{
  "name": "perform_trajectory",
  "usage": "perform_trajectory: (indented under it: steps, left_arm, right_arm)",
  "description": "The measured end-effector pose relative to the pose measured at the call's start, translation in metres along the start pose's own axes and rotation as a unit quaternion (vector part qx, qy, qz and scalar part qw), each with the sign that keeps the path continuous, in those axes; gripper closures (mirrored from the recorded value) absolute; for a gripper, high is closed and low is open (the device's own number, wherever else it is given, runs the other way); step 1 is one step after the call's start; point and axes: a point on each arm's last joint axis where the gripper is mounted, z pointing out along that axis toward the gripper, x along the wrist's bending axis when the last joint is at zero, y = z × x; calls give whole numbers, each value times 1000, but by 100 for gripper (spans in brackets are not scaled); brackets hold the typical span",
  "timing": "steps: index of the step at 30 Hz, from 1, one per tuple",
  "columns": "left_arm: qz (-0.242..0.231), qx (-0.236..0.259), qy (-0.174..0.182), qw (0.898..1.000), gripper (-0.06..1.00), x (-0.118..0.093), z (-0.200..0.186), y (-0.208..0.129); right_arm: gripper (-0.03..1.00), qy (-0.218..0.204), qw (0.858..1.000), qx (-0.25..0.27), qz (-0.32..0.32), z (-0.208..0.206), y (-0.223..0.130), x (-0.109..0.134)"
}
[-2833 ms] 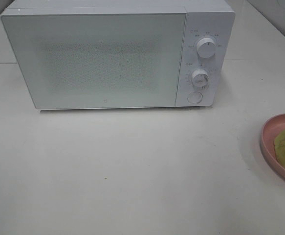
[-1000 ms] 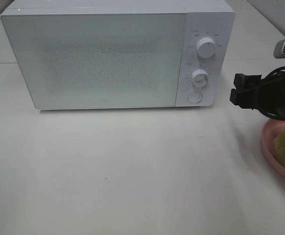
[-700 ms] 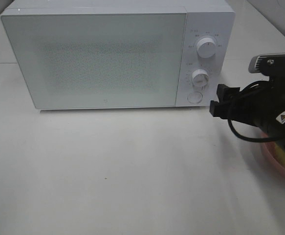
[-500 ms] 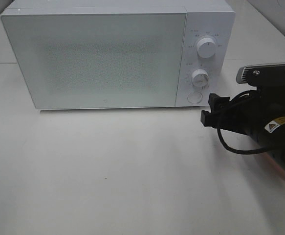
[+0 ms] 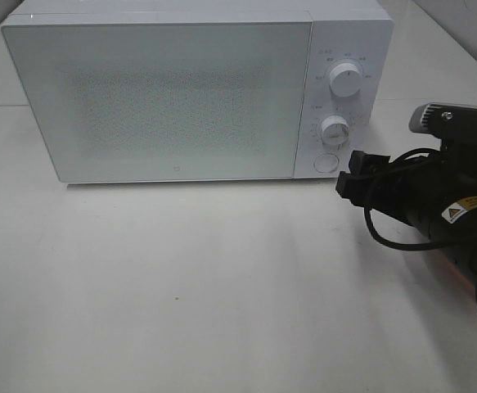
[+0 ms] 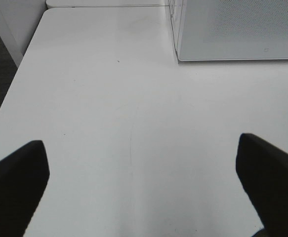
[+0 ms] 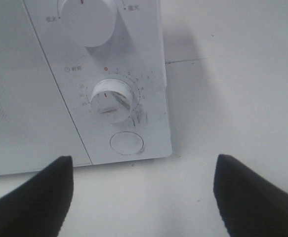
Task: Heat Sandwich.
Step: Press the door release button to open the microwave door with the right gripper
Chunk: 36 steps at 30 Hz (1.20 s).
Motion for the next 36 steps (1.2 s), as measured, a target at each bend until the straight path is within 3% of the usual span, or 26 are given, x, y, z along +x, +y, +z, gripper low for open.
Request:
perform_trajectory:
  steps: [3, 5, 7, 10, 11, 14, 16, 17, 18, 21, 23, 24, 26, 27, 28, 31, 36]
  left_arm:
    - [0, 0, 0, 1000, -3, 0, 0, 0]
    - [0, 0, 0, 1000, -3, 0, 0, 0]
    - [0, 0, 0, 1000, -3, 0, 0, 0]
    - [0, 0, 0, 1000, -3, 0, 0, 0]
    - [0, 0, 0, 1000, -3, 0, 0, 0]
    - [0, 0, 0, 1000, -3, 0, 0, 0]
    - [0, 0, 0, 1000, -3, 0, 0, 0]
    - [0, 0, 0, 1000, -3, 0, 0, 0]
    - [0, 0, 0, 1000, -3, 0, 0, 0]
    - [0, 0, 0, 1000, -3, 0, 0, 0]
    - [0, 0, 0, 1000, -3, 0, 0, 0]
    - [0, 0, 0, 1000, -3, 0, 0, 0]
    - [0, 0, 0, 1000, -3, 0, 0, 0]
    - [0, 0, 0, 1000, -3, 0, 0, 0]
    - [0, 0, 0, 1000, -3, 0, 0, 0]
    - [0, 0, 0, 1000, -3, 0, 0, 0]
    - [0, 0, 0, 1000, -3, 0, 0, 0]
  right_arm:
    - [21, 0, 998, 0, 62, 0, 0, 0]
    - [21, 0, 987, 0, 163, 0, 0, 0]
    - [22, 0, 982, 0, 191, 0, 0, 0]
    - [23, -2, 947, 9, 321, 0, -2, 0]
    - [23, -2, 947, 9, 321, 0, -2, 0]
    - [27, -7, 898, 16, 440, 0, -3, 0]
    - [30, -10, 876, 20, 482, 0, -4, 0]
    - [30, -10, 876, 20, 482, 0, -4, 0]
    - [34, -11, 856, 20, 517, 0, -4, 0]
    - [44, -13, 837, 24, 547, 0, -5, 0]
    - [49, -20, 829, 34, 557, 0, -7, 0]
    - [62, -24, 827, 40, 561, 0, -9, 1]
    - [76, -30, 823, 51, 565, -1, -11, 1]
    - [76, -30, 823, 51, 565, -1, -11, 1]
    - [89, -33, 821, 54, 568, -1, -11, 1]
    - [96, -33, 820, 54, 569, -1, -12, 1]
    - [96, -34, 817, 55, 573, -1, -12, 1]
